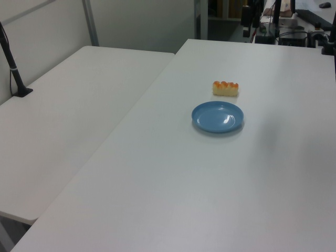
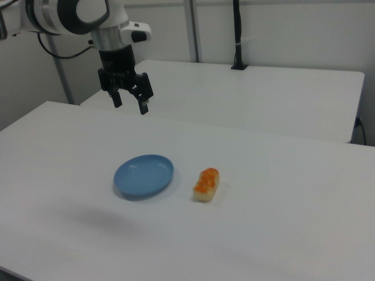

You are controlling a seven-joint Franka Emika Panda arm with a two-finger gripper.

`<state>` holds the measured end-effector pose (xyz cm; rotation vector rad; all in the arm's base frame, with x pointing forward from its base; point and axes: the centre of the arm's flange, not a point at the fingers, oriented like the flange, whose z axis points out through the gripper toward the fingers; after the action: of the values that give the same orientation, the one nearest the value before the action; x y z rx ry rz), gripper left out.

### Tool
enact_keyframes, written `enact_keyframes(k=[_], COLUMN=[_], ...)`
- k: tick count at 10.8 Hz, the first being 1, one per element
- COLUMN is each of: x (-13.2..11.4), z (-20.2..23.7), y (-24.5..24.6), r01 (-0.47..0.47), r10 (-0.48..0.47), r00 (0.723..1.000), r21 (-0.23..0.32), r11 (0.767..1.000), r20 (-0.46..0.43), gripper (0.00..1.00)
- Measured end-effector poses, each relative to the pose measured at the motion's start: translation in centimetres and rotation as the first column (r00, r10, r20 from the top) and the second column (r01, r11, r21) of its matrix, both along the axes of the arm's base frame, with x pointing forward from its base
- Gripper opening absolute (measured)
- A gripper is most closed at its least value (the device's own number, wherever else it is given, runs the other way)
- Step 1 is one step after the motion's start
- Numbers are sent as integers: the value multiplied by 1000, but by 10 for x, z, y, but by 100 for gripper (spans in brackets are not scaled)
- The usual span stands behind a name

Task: Put the bread onto the plate
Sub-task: 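Move the open gripper toward the bread roll with orange topping, then lower the open gripper over the bread roll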

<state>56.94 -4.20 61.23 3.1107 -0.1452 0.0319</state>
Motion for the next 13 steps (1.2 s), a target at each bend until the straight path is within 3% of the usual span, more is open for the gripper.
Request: enact_keyframes(k=[8,13], x=[5,20], z=[-9,-26], y=[1,-18], r01=[-4,-142], r10=[4,142], r00=[1000,990], r21=[0,-9], r11=[1000,990], r20=[-8,7], gripper=[100,100])
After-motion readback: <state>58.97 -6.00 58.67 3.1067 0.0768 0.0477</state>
